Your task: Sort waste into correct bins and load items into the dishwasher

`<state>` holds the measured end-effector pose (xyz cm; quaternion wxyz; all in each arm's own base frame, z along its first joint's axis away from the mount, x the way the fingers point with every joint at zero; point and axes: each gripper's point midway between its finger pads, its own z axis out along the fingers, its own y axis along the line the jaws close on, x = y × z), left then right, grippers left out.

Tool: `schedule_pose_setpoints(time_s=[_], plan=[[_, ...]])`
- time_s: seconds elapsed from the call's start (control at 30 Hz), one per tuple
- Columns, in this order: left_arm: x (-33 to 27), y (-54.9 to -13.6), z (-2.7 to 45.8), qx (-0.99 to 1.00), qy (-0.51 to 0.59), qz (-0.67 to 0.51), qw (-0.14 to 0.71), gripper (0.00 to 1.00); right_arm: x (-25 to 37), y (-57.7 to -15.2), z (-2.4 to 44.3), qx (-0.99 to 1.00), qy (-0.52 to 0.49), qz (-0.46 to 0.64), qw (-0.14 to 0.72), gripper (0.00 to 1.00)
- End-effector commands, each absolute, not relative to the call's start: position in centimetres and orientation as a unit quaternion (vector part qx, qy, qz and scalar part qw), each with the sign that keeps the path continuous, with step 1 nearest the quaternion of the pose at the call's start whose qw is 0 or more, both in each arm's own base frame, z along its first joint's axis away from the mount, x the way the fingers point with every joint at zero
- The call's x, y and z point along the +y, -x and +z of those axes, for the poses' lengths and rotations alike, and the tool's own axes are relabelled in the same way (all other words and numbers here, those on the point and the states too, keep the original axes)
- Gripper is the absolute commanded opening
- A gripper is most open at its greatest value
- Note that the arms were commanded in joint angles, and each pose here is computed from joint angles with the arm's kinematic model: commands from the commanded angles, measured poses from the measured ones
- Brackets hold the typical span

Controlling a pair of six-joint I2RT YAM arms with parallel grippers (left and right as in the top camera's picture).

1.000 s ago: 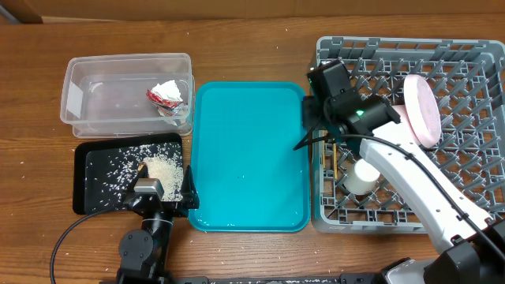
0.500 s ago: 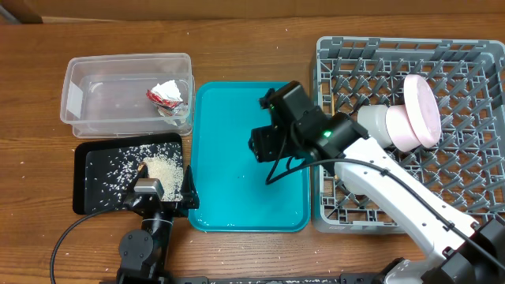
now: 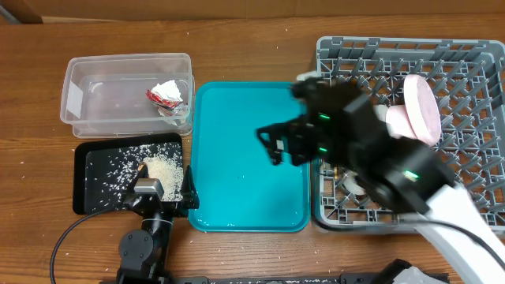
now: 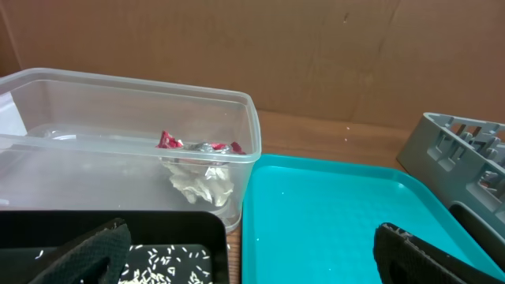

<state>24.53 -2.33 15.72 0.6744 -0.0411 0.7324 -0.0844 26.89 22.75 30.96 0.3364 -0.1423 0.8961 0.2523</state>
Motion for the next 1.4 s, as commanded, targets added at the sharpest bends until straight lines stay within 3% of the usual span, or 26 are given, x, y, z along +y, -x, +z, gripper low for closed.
schedule_pose_setpoints(time_s=[0.0,0.13,0.33,0.43,1.0,1.37], plan=[[-2.1,-24.5,15.8,0.729,0.048,-0.087,0.677,1.00,17.8,-27.0,33.6,0.891,0.093,0.204,0.394,1.00],[-2.1,-24.5,15.8,0.729,0.048,-0.087,0.677,1.00,12.3,-25.8,35.6,0.884,0.037,0.148,0.442,1.00],[-2.1,-24.5,15.8,0.729,0.048,-0.087,0.677,1.00,10.2,-23.6,40.6,0.803,0.118,0.132,0.568,1.00],[-2.2,-24.5,15.8,0.729,0.048,-0.087,0.677,1.00,9.0,-22.9,40.5,0.779,0.106,0.147,0.600,1.00],[-2.1,-24.5,15.8,0.729,0.048,-0.087,0.677,1.00,3.9,-21.9,23.4,0.744,-0.035,0.164,0.647,1.00],[-2.2,-24.5,15.8,0.729,0.048,-0.087,0.677,1.00,4.2,-23.9,18.5,0.711,-0.029,0.170,0.682,1.00]])
